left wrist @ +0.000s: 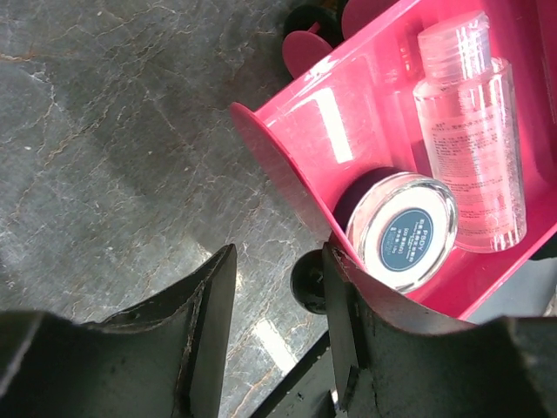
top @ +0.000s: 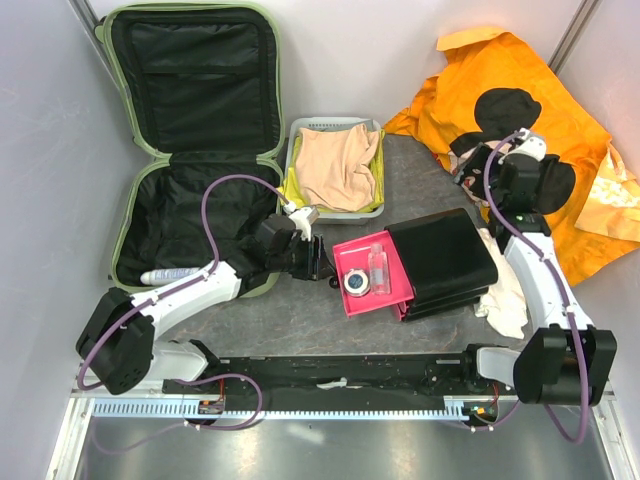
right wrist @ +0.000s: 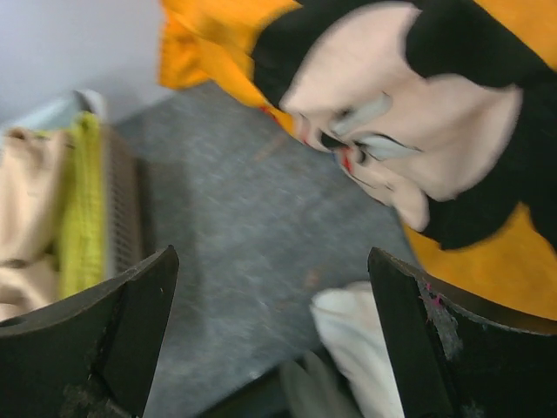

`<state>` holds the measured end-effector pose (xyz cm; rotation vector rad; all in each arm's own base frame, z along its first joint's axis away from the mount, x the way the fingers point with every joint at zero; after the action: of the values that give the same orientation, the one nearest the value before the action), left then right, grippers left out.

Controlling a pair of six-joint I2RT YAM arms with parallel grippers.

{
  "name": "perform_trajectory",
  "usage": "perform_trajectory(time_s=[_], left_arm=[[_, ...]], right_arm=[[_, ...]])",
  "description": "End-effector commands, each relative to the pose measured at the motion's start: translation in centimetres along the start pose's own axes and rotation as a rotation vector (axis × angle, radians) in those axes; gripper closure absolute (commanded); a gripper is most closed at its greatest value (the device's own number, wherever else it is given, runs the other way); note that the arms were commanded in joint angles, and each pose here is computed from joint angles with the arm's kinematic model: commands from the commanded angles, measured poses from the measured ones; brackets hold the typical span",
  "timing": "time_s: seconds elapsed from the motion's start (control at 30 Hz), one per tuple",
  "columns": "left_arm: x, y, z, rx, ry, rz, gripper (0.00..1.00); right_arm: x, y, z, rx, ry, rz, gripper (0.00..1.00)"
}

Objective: Open, take out, and arrange the luggage

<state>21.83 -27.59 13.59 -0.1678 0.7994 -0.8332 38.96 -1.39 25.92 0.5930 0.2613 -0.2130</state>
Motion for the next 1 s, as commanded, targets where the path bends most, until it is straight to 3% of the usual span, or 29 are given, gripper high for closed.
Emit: perform_trajectory(time_s=[0.0, 0.47, 0.57, 0.77, 0.97], left_arm=[[-1.3, -4.7, 4.6, 0.040, -0.155, -0.181, 0.49], [-3.1, -9.1, 8.6, 0.079, -0.274, -0.326, 0.49], [-3.3, -9.5, 9.0, 0.084, -0.279, -0.339, 0.49], [-3.8, -5.4, 8.3, 0.107, -0.244, -0.086, 0.46], [-4.3, -2.9, 3.7, 0.068, -0.185, -0.044, 0.36]], right_arm=[[-1.0, -3.1, -2.1, -0.097, 0.145, -0.091, 0.02], [-4.0, -3.6, -10.6, -0.002, 0.437, 0.063, 0.02], [-5.0, -3.6, -11.7, 0.039, 0.450, 0.087, 0.02], [-5.9, -4.5, -11.8, 0.023, 0.412, 0.061, 0.02], [-5.7, -4.1, -11.8, 0.027, 0.418, 0.085, 0.02]])
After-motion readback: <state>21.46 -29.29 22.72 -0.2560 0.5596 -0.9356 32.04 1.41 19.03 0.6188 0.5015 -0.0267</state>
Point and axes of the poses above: each gripper's point midway between its finger pads, its own x axis out along the fingers, its own y axis along the line the jaws close on, z = x × y, the point moved 2 cm from there along -x, back along the fingers, and after that the axes turned 12 degrees about x, right-handed, at the moved point
